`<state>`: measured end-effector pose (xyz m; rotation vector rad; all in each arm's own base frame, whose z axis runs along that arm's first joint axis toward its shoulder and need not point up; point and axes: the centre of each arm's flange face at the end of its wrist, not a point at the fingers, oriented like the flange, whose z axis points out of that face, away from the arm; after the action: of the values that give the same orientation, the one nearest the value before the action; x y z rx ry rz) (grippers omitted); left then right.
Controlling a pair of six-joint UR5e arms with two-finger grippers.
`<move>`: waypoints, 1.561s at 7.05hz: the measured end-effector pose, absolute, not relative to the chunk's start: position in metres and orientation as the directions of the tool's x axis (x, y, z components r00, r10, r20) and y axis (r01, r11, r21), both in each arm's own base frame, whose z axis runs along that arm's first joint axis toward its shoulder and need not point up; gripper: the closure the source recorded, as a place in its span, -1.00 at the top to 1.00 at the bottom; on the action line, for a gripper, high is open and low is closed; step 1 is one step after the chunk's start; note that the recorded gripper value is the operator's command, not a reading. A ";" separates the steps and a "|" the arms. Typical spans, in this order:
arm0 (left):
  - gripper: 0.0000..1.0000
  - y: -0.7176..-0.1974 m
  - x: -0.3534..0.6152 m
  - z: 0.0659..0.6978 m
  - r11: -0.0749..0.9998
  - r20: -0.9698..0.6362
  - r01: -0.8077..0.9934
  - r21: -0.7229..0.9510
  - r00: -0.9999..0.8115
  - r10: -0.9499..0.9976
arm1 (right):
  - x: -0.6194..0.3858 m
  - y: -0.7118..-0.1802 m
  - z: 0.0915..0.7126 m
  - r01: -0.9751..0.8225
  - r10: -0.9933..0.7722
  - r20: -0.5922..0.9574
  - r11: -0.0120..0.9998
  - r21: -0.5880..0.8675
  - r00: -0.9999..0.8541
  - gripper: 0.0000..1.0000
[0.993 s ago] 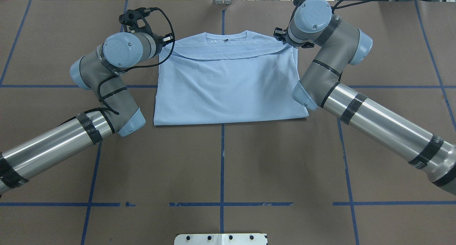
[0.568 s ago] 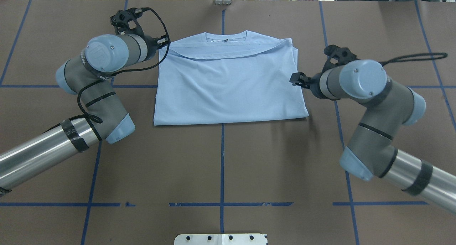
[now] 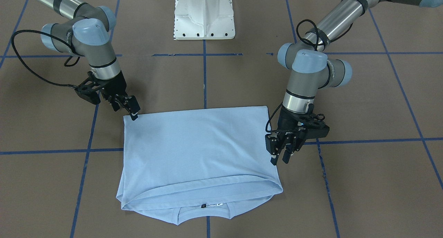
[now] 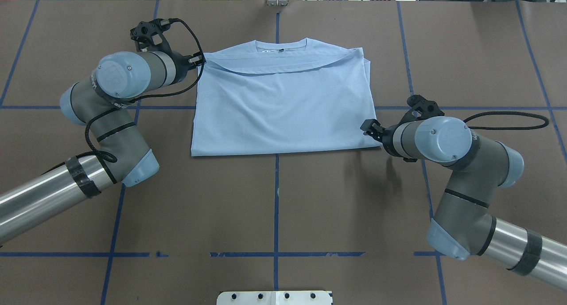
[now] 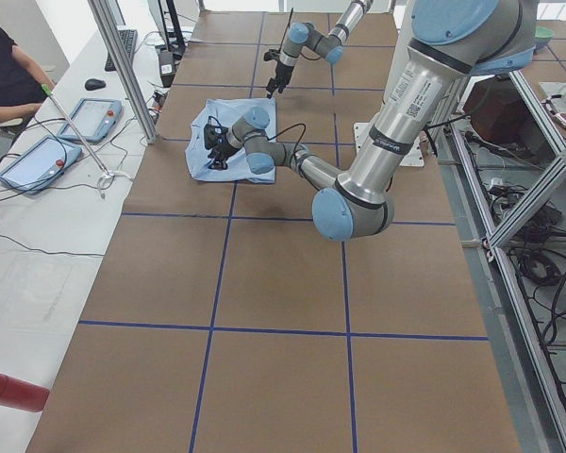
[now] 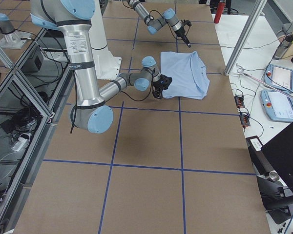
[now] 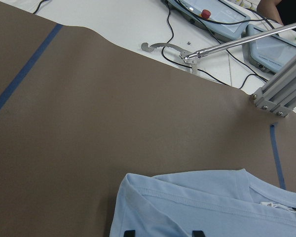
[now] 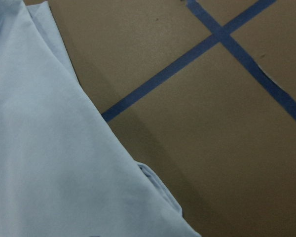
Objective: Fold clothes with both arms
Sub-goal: 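Move the right gripper to the folded shirt's side edge and grasp, then drag the shirt with the right gripper, rotating it toward the robot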
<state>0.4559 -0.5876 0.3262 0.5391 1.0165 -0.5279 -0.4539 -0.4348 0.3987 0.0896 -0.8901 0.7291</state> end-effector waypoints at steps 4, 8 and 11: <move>0.00 -0.587 0.456 0.327 0.751 -0.890 0.638 0.172 0.428 -0.159 | -0.454 -0.440 0.402 -0.614 0.552 0.727 0.756 -0.227 0.410 -1.00; 0.00 -0.583 0.458 0.321 0.753 -0.897 0.639 0.157 0.411 -0.162 | -0.370 -0.371 0.394 -0.525 0.547 0.736 0.794 -0.305 0.399 -1.00; 0.07 -0.532 0.460 0.283 0.809 -0.940 0.585 0.056 0.305 -0.155 | -0.318 -0.254 0.355 -0.193 0.581 0.665 0.802 -0.565 0.469 -1.00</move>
<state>0.4604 -0.5325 0.2834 0.4295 1.1659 -0.5105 -0.3176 -0.2545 0.3555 -0.4473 -0.9742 0.4942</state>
